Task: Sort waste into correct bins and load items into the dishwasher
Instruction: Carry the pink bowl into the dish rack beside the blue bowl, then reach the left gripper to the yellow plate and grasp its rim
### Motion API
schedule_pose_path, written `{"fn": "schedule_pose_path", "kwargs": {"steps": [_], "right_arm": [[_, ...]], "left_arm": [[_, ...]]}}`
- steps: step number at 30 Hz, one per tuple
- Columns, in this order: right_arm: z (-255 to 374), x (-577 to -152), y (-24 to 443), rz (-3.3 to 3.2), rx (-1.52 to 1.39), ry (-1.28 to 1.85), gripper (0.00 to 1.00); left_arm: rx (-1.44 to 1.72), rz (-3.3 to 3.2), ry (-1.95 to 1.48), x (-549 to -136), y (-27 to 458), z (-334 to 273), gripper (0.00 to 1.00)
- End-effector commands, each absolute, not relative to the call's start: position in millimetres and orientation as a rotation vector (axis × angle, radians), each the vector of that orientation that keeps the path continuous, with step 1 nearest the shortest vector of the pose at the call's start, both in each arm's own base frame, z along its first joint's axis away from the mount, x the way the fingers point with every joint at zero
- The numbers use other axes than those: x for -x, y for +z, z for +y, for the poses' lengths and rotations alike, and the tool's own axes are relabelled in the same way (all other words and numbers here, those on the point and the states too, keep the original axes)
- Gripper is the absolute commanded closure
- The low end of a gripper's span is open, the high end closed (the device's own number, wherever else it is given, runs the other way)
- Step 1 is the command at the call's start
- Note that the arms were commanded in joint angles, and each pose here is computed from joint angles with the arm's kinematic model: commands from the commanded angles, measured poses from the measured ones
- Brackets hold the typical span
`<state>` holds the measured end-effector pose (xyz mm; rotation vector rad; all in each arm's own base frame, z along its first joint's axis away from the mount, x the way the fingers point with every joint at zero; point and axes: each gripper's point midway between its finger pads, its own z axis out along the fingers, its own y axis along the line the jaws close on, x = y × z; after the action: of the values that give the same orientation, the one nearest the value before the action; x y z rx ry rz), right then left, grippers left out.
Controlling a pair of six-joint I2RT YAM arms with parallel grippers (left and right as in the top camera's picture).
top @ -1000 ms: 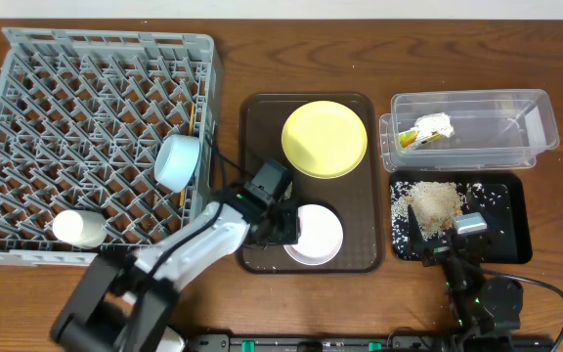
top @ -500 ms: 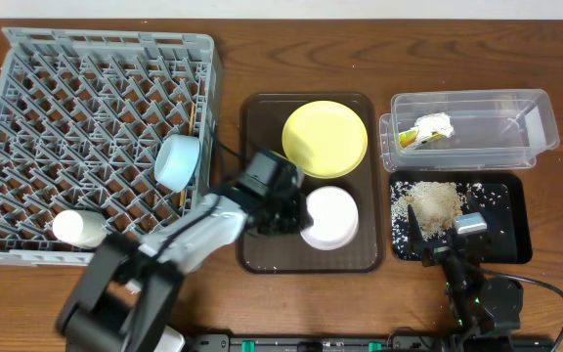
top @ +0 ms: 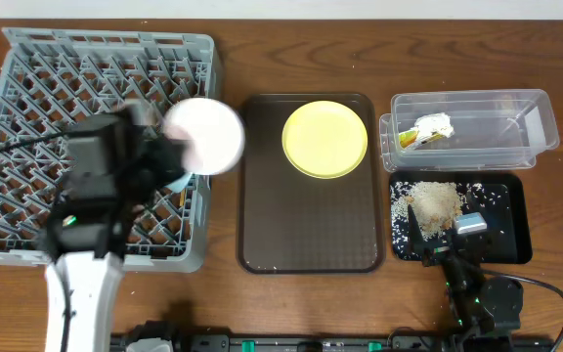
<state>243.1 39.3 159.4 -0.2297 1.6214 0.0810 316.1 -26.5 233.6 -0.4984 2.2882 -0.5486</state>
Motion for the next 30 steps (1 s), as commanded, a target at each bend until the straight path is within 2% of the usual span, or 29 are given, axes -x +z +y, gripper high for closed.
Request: {"fn": "schedule_pose_path", "kwargs": {"steps": [1,5,10,22,26,30], "right_arm": [[37,-243,159,1.622,0.220,0.073,0.01],[37,-243,159,1.622,0.220,0.073,0.01],[37,-243,159,1.622,0.220,0.073,0.01],[37,-243,159,1.622,0.220,0.073,0.01],[37,-243,159,1.622,0.220,0.073,0.01],[37,-243,159,1.622,0.220,0.073,0.01]], "left_arm": [[0.672,2.199,0.019,-308,245,60,0.92],[0.785,2.113,0.362,-294,253,107,0.92],[0.772,2.141,0.805,-281,245,148,0.92],[0.363,2.293,1.278,-338,189,138,0.92],[0.297,2.199,1.504,-349,193,134,0.92],[0.201,2.196,1.565,-358,190,125,0.92]]}}
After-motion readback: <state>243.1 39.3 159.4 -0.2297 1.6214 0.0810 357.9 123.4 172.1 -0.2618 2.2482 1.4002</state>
